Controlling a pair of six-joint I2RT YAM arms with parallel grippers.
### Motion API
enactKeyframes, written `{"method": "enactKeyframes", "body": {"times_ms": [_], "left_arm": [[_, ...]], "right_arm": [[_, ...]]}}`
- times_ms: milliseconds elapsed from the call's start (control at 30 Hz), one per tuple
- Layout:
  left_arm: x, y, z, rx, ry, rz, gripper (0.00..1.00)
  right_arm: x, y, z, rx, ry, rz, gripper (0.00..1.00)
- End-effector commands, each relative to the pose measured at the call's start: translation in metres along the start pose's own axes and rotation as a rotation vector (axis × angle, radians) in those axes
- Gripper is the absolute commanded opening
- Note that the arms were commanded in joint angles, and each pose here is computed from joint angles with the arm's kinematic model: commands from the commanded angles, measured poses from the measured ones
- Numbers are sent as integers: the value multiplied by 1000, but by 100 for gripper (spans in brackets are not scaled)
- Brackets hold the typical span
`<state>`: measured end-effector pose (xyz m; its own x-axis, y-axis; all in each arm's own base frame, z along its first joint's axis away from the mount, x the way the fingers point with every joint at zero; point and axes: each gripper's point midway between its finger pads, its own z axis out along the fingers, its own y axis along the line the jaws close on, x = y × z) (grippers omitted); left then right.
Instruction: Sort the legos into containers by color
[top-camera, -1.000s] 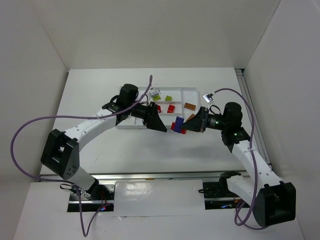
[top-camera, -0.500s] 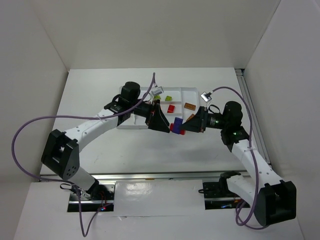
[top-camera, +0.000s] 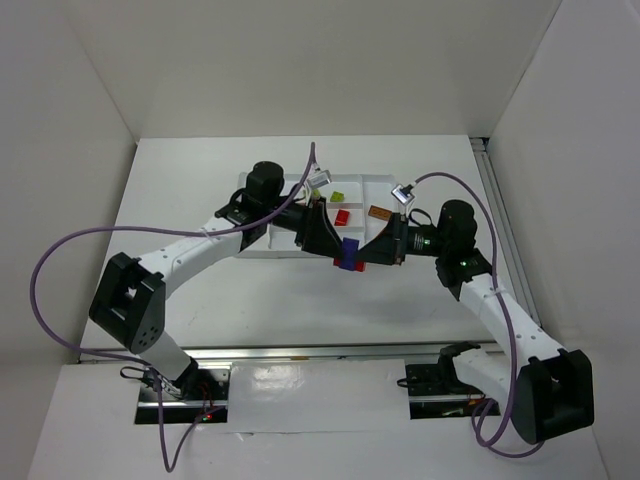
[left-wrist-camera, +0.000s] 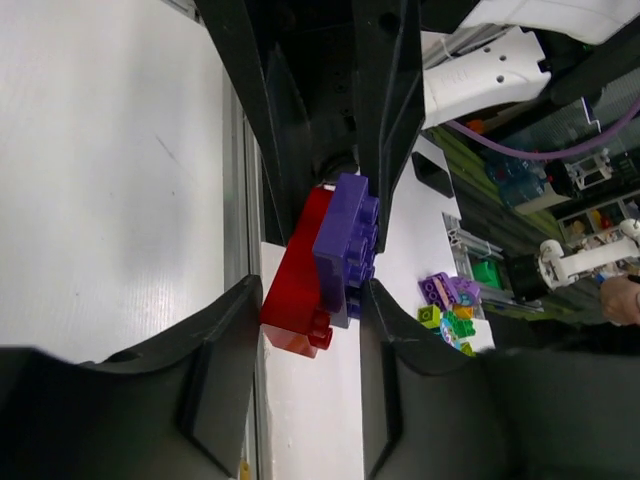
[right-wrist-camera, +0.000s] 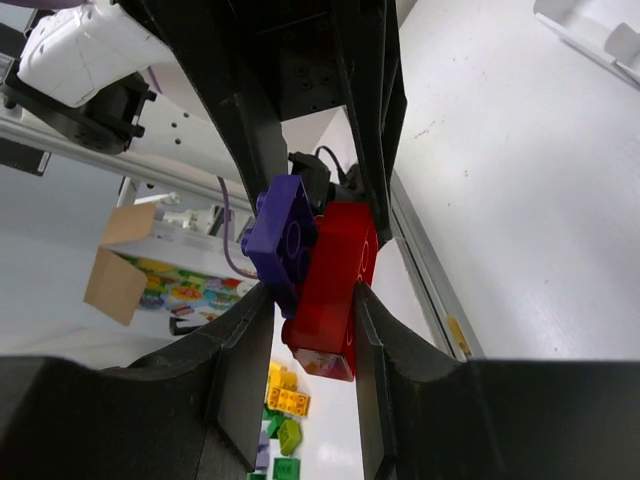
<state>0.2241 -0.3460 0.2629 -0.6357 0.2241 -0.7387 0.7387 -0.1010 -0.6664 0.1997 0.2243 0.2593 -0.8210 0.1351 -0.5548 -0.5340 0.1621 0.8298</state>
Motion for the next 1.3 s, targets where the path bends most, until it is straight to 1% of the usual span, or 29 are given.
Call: {"method": "enactKeyframes", "body": {"times_ms": [0, 67, 100, 133, 167, 233, 267, 367, 500, 533, 600, 633, 667, 767, 800, 867, 900, 933, 967, 1000, 1033, 1067, 1100, 1133, 1167, 1200, 1233, 1267], "left_arm": [[-2, -20, 1, 99, 24, 80, 46], [0, -22, 1, 111, 34, 70, 46], [1, -23, 0, 119, 38, 70, 55], [1, -24, 0, 119, 38, 70, 66], [3, -23, 0, 116, 43, 62, 75], [5, -22, 0, 115, 46, 59, 84], [6, -24, 0, 126, 52, 59, 92], [10, -21, 4, 139, 66, 37, 94], [8, -20, 8, 131, 53, 44, 79], [6, -24, 7, 134, 49, 50, 72], [4, -24, 7, 125, 40, 42, 66], [2, -24, 7, 127, 36, 49, 60], [-1, -22, 8, 112, 23, 50, 45], [-2, -18, 9, 88, 9, 31, 29], [-4, -17, 10, 81, 1, 39, 18], [-4, -17, 10, 81, 1, 30, 6], [-4, -17, 10, 81, 1, 30, 0], [-1, -13, 11, 77, 7, 10, 0], [0, -14, 10, 85, 12, 20, 0], [1, -14, 10, 83, 16, 8, 0], [1, -13, 10, 83, 15, 20, 0], [1, -14, 10, 79, 22, -2, 0], [1, -11, 7, 70, 19, 0, 0], [2, -10, 7, 69, 22, 5, 0], [1, -11, 7, 68, 23, 2, 0], [2, -8, 7, 57, 24, 5, 0], [3, -6, 7, 47, 24, 0, 0], [1, -8, 7, 46, 25, -2, 0]], "right_arm": [[-23, 12, 4, -14, -50, -94, 15], [-28, 13, 5, 6, -61, -98, 15], [-31, 15, 5, 4, -64, -118, 15], [-33, 18, 5, 3, -65, -119, 15], [-33, 15, 5, 6, -62, -111, 15], [-34, 16, 5, 3, -65, -119, 15], [-34, 16, 5, 3, -65, -119, 15], [-36, 16, 6, -2, -69, -120, 15], [-36, 16, 7, -7, -73, -113, 15], [-36, 16, 7, -7, -73, -113, 15], [-36, 16, 7, -7, -73, -113, 15], [-36, 13, 7, -4, -70, -105, 15], [-35, 12, 7, -1, -68, -106, 15], [-27, 7, 9, 9, -47, -101, 15], [-25, 9, 10, 6, -33, -107, 16], [-24, 5, 9, 36, -32, -112, 16], [-24, 5, 9, 40, -29, -117, 21], [-23, 1, 9, 56, -30, -115, 25], [-24, -1, 8, 77, -28, -123, 32], [-27, 2, 8, 79, -25, -141, 45], [-30, 2, 7, 93, -27, -155, 70], [-28, -5, 7, 134, -17, -126, 77], [-37, -1, 5, 153, -26, -192, 79], [-40, -3, 4, 182, -29, -205, 79], [-41, -11, 2, 230, -27, -185, 79], [-47, -7, 2, 236, -35, -220, 79], [-47, -7, 2, 236, -35, -221, 77], [-47, -7, 2, 236, -35, -221, 72]]}}
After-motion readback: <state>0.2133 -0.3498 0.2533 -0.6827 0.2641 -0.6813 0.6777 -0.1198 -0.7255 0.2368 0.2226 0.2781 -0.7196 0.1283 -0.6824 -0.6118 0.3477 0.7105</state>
